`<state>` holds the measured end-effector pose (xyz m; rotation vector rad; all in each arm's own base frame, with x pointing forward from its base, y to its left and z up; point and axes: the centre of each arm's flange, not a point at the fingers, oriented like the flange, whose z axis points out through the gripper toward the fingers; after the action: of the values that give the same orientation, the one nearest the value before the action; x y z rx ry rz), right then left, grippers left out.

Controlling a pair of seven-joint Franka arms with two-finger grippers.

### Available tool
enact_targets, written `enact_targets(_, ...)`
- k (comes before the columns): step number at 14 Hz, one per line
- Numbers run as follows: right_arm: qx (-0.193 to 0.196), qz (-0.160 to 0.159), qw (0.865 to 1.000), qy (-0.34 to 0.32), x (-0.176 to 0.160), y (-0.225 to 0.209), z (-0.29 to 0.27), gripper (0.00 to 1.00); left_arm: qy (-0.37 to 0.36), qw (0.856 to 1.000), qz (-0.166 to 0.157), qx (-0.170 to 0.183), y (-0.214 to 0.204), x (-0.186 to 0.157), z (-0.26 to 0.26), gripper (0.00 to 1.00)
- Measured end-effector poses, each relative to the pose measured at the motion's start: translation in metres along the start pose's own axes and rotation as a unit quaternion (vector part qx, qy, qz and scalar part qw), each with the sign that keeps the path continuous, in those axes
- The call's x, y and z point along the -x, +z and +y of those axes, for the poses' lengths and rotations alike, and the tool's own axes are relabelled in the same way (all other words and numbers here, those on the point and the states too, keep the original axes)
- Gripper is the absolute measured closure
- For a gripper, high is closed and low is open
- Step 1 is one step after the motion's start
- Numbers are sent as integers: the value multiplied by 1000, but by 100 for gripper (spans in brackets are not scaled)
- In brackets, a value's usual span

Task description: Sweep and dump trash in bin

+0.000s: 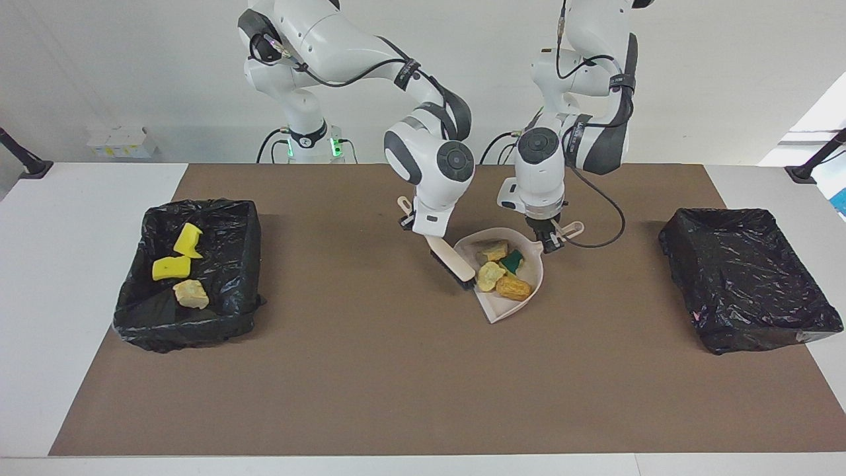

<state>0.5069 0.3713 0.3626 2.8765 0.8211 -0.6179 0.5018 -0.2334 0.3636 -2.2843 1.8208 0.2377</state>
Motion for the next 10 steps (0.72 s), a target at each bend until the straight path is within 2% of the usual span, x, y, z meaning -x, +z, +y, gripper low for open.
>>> enact_targets(3,4,-19,994,104,20,-15,0,74,14,1000,14,-12,-2,-4,-2,68)
enact_targets(6,-37,-48,979,196,33,-15,-22,74,24,1000,15,-13,-1,-5,-2,68)
enact_targets(10,-50,-75,971,222,48,-2,-70,74,54,998,15,-12,2,6,-12,68)
